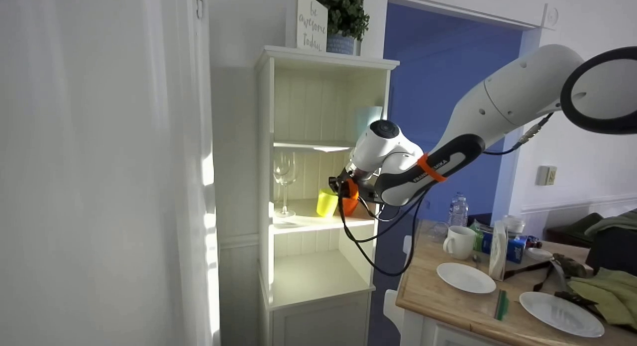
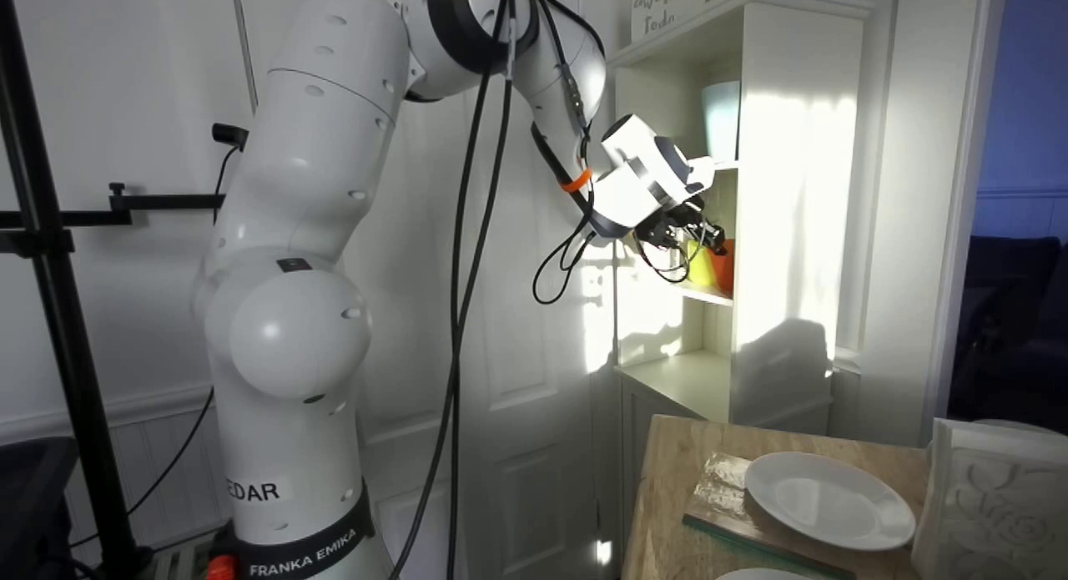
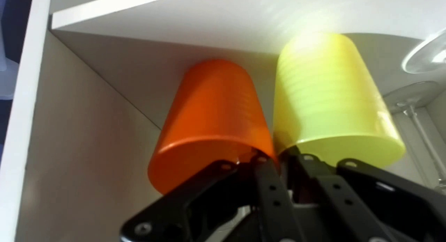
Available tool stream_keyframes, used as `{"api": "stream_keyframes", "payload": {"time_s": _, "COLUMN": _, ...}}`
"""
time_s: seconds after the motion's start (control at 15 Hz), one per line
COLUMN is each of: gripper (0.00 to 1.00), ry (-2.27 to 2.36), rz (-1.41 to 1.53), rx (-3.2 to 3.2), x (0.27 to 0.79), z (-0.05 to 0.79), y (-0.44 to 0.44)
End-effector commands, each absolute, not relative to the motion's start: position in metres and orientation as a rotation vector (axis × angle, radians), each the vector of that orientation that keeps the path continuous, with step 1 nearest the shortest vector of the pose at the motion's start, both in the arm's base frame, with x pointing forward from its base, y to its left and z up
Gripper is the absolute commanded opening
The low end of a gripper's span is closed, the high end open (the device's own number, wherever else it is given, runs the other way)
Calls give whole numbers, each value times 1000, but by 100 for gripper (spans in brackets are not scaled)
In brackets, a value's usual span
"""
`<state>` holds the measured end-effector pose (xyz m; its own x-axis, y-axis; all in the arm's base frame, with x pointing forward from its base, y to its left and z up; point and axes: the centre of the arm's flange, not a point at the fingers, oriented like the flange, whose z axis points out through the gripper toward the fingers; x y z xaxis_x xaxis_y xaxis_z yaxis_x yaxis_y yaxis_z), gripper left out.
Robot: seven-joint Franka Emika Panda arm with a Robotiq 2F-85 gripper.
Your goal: Remove the plastic cups from the second shelf from the top and put them on the table
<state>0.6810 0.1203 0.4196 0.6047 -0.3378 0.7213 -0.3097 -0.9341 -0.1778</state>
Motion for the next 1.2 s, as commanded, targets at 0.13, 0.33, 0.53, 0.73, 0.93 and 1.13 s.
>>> {"api": "stream_keyframes", "payload": {"time_s": 0.13, "gripper": 2, "ry": 638, "rz": -1221, "rx": -2808, "x": 677, "z": 419, "y": 126}}
{"api": "stream_keyframes", "payload": {"time_s": 0.33, "gripper": 2, "ry": 702, "rz": -1190, "rx": -2823, "x": 676, "z": 422, "y": 128}}
{"api": "stream_keyframes", "payload": {"time_s": 0.53, "gripper": 2, "ry": 792, "rz": -1112, "rx": -2861, "x": 669, "z": 428, "y": 131}}
{"api": "stream_keyframes", "payload": {"time_s": 0.73, "gripper": 2, "ry": 902, "rz": -1019, "rx": -2893, "x": 662, "z": 438, "y": 137}}
{"api": "stream_keyframes", "payload": {"time_s": 0.93, "gripper": 2, "ry": 992, "rz": -928, "rx": -2906, "x": 655, "z": 446, "y": 141}}
{"api": "stream_keyframes", "payload": {"time_s": 1.13, "gripper": 2, "ry": 1066, "rz": -830, "rx": -2922, "x": 646, "z": 452, "y": 144}}
